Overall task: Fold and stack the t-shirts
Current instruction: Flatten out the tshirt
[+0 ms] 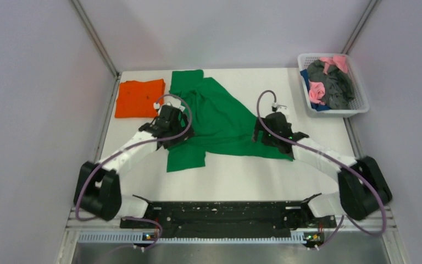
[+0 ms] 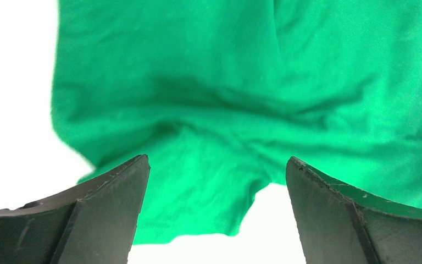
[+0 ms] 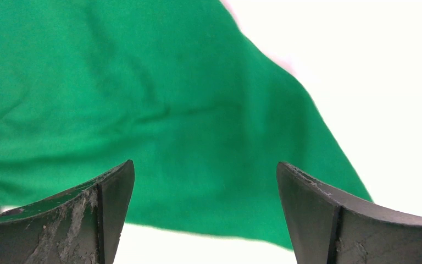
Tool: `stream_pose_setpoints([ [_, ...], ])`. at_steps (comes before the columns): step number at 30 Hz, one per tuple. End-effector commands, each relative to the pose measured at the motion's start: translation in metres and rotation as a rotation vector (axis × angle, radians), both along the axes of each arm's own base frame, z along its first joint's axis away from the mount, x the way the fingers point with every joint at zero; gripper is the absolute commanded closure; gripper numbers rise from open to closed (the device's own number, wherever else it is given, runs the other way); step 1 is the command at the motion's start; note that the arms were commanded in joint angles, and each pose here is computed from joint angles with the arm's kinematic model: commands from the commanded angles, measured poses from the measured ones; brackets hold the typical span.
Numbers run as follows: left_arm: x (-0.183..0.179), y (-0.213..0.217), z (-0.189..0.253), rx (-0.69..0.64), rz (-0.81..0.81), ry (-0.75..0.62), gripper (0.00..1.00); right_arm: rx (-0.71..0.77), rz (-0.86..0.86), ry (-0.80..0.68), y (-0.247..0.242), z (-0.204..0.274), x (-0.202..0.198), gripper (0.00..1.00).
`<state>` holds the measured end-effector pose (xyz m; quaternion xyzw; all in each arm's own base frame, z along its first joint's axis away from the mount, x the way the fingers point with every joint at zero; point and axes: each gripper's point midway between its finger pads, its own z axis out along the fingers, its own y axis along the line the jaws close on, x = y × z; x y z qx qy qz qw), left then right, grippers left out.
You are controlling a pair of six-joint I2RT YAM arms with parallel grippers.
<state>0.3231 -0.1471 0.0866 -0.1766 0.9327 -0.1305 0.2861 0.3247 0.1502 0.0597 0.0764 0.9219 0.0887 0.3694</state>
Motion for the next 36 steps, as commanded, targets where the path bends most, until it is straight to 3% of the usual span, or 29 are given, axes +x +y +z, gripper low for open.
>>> stream_pose_setpoints([
  [1,-0.056,0.035,0.014,0.037,0.071,-0.004,0.01,-0.064,-0.12,-0.135,-0.05,0.052,-0.028,0.01],
  [5,-0.105,0.063,-0.005,0.083,0.139,0.075,0.01,-0.081,-0.226,-0.219,-0.084,0.071,-0.053,0.01],
  [9,-0.121,0.068,-0.02,0.079,0.136,0.087,0.04,-0.039,-0.252,-0.294,-0.092,0.086,-0.063,0.01],
  [14,-0.122,0.05,-0.033,0.016,0.087,0.136,0.18,-0.03,-0.234,-0.282,-0.091,0.082,-0.068,0.01],
  [21,-0.115,0.073,-0.054,0.159,0.194,0.202,0.25,-0.063,-0.199,-0.188,-0.084,0.065,-0.068,0.01],
  [33,-0.09,0.068,-0.061,0.131,0.206,0.177,0.3,-0.064,-0.199,-0.163,-0.082,0.06,-0.068,0.01],
  [36,-0.088,0.061,-0.066,0.113,0.181,0.202,0.36,-0.066,-0.206,-0.166,-0.083,0.06,-0.068,0.01],
])
